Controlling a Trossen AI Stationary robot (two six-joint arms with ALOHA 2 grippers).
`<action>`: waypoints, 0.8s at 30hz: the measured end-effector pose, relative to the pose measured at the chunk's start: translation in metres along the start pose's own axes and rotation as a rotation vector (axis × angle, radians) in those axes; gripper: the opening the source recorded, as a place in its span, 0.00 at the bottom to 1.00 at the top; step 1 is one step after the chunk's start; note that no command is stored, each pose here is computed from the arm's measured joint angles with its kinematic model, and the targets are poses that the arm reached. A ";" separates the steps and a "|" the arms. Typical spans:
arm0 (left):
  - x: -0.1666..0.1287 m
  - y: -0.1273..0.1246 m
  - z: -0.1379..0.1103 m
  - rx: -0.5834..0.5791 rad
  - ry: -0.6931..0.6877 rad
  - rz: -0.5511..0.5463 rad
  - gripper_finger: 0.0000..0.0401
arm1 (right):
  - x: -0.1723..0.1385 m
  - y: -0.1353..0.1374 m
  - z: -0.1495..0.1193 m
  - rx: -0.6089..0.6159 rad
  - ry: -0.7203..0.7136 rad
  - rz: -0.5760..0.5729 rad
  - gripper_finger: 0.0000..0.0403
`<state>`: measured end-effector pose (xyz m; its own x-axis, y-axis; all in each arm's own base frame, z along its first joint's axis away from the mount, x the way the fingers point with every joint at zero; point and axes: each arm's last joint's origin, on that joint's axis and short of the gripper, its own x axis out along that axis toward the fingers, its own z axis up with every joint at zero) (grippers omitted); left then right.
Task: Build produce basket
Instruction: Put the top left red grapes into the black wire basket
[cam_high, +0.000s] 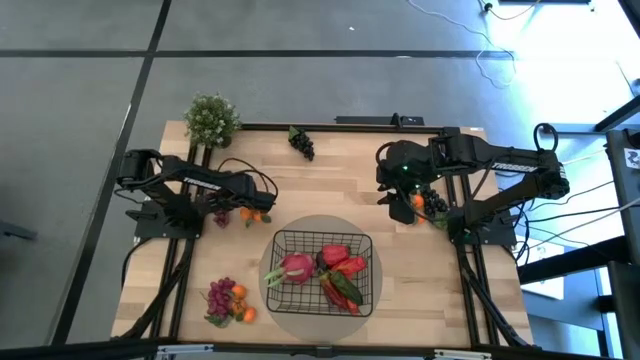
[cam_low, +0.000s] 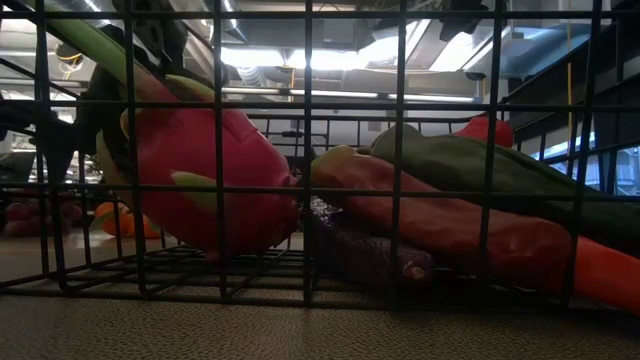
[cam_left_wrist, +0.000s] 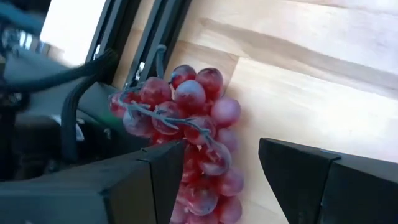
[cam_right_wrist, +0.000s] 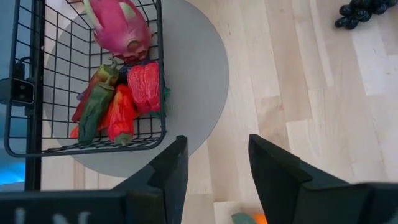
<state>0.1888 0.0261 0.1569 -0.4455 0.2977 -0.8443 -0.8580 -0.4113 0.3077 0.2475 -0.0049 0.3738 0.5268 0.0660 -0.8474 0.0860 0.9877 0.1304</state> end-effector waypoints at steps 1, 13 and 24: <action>0.000 0.000 -0.001 0.023 -0.002 -0.002 0.49 | 0.000 0.000 0.000 -0.004 0.000 0.000 0.38; 0.010 0.008 -0.012 0.082 -0.001 0.004 0.49 | 0.000 0.000 0.000 -0.024 -0.001 0.001 0.38; 0.011 0.008 -0.011 0.110 -0.015 0.005 0.49 | 0.000 0.000 0.000 -0.033 -0.001 0.000 0.38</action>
<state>0.1797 0.0163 0.1452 -0.4534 0.3090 -0.8360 -0.8780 -0.3165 0.3592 0.2476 -0.0048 0.3739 0.5277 0.0662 -0.8468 0.0580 0.9918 0.1137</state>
